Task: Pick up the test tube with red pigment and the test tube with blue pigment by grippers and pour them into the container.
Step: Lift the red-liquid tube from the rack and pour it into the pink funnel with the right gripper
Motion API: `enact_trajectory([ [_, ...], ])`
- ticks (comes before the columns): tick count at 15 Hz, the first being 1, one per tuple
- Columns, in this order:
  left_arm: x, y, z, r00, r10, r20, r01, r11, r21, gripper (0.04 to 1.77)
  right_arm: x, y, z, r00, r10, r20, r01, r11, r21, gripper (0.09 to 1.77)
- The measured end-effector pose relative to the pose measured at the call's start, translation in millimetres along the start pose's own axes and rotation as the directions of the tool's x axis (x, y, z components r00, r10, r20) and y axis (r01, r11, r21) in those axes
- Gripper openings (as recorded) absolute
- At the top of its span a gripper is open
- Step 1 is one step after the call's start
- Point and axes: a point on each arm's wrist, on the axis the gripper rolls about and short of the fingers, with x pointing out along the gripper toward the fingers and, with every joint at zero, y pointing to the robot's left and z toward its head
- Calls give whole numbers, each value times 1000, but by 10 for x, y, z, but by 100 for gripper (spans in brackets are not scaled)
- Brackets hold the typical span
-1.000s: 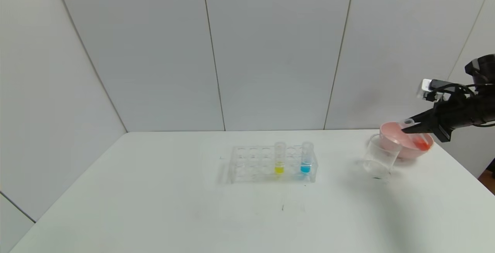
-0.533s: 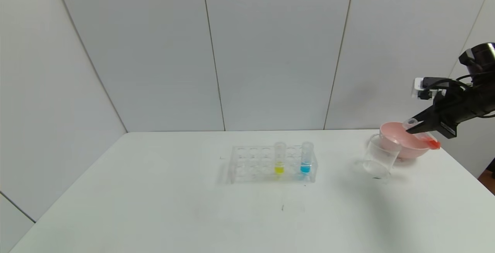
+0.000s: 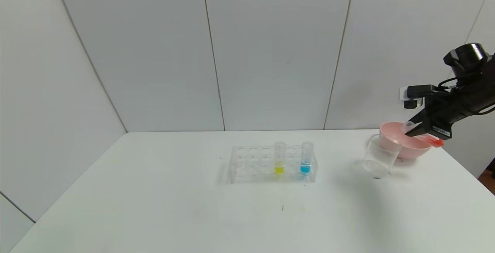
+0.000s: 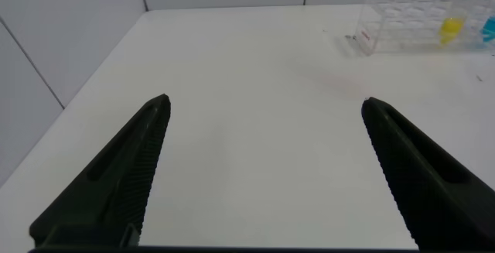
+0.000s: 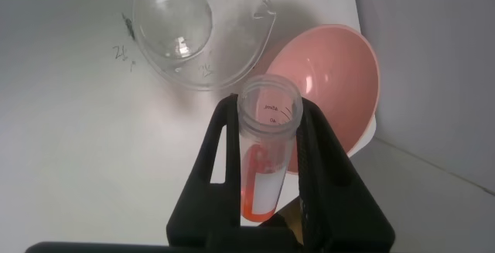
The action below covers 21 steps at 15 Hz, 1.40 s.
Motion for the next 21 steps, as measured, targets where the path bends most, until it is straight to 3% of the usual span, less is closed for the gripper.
enact_trajectory([
  [11, 0, 0, 0, 1000, 0, 0, 0, 1000, 0, 176, 102, 119, 297, 994, -21, -111, 8, 993, -118, 49],
  [15, 0, 0, 0, 1000, 0, 0, 0, 1000, 0, 176, 94, 174, 319, 979, -18, -203, -15, 987, -158, 49],
  [21, 0, 0, 0, 1000, 0, 0, 0, 1000, 0, 176, 133, 202, 402, 965, -46, -257, -5, 980, -198, 49],
])
